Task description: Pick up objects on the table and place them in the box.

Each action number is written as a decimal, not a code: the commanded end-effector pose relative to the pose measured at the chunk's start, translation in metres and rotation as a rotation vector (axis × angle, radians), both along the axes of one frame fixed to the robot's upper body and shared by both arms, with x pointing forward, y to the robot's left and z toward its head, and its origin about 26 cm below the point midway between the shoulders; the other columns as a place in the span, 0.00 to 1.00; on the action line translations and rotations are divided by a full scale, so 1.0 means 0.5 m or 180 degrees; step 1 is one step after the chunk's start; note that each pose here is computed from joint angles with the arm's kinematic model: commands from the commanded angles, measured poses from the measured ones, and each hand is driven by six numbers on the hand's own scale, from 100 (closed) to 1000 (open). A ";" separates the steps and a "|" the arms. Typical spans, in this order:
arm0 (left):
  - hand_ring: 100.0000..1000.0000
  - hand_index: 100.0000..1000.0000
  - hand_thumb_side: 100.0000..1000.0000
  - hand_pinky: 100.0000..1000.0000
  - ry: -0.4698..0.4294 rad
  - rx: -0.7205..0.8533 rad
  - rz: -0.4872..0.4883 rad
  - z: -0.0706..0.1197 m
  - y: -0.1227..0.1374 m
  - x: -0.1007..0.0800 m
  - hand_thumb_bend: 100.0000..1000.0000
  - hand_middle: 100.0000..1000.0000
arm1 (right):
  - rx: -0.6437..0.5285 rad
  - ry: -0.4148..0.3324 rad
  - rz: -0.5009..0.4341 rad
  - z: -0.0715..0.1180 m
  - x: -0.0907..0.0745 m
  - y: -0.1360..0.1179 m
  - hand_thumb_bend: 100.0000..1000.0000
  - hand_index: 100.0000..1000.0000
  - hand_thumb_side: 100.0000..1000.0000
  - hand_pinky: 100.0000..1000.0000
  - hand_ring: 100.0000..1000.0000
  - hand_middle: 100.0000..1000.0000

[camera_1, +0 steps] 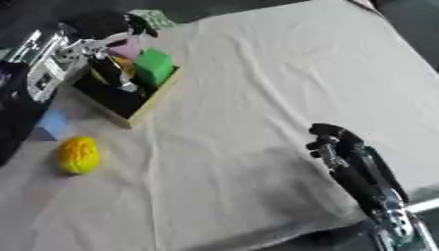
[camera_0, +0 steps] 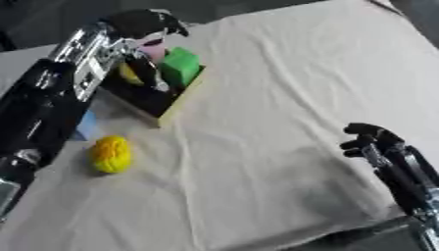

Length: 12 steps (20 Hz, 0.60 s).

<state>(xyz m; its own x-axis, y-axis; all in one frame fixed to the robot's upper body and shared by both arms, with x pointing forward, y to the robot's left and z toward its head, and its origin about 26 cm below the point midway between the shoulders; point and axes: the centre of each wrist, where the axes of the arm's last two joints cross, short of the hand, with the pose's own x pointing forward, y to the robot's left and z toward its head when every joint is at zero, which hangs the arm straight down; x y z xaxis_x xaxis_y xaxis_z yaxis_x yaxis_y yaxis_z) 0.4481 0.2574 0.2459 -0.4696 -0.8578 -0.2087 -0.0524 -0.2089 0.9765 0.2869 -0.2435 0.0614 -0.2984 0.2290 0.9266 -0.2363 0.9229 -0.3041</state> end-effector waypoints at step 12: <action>0.78 0.87 0.15 0.80 0.0875 -0.0048 0.0514 -0.020 0.165 -0.082 0.43 0.76 | -0.0155 0.0014 -0.0104 -0.010 -0.010 -0.024 0.00 0.79 0.58 0.66 0.66 0.74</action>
